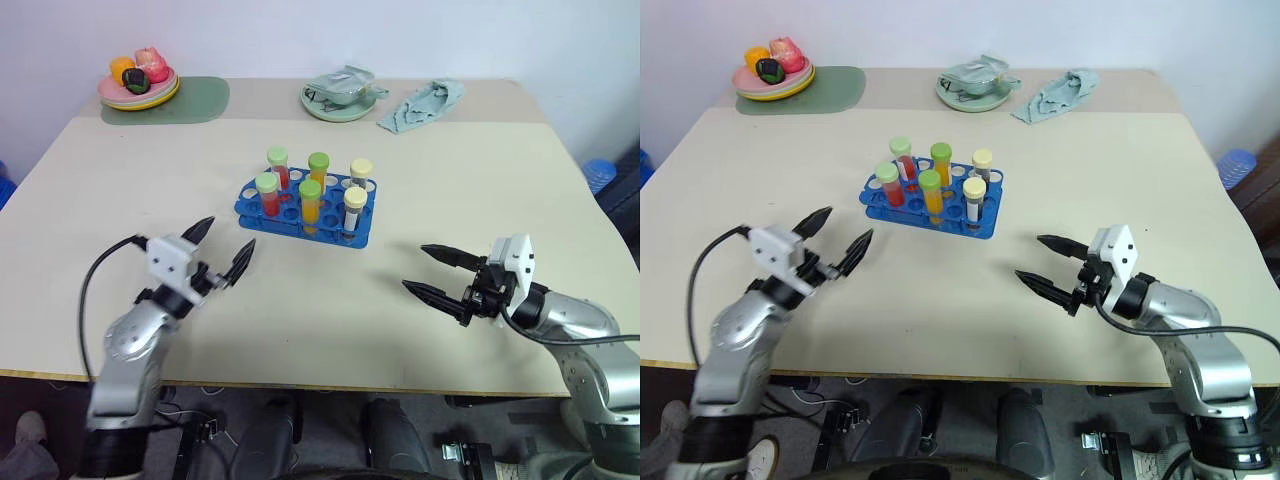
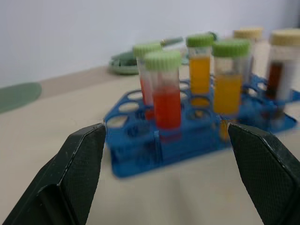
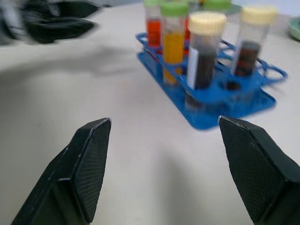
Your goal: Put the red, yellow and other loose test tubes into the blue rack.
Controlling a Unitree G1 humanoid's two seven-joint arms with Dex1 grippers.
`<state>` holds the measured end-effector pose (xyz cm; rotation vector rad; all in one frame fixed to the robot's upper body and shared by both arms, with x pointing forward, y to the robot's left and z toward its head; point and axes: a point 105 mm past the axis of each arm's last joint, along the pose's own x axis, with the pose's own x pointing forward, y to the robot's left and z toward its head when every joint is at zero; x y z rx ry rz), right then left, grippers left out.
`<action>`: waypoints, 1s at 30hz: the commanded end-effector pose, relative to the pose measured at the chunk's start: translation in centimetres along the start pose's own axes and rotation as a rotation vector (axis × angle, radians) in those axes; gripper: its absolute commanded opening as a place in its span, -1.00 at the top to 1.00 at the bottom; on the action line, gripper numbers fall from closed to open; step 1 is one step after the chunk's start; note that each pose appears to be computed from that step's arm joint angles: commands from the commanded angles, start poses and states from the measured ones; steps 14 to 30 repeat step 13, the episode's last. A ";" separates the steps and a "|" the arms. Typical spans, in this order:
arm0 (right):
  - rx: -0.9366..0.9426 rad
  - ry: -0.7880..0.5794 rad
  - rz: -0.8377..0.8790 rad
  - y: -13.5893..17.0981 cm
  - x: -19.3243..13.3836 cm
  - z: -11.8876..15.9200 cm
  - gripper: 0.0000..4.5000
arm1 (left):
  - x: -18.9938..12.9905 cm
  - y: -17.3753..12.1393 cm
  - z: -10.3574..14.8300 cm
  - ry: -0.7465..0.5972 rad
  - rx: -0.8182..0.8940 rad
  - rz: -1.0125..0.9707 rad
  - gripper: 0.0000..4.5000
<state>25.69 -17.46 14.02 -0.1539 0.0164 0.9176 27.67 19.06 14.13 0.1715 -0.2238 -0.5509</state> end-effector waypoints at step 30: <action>-0.052 0.027 -0.248 -1.4 -3.7 -0.7 -0.66 | -3.5 1.1 2.0 0.052 -0.027 -0.167 -0.87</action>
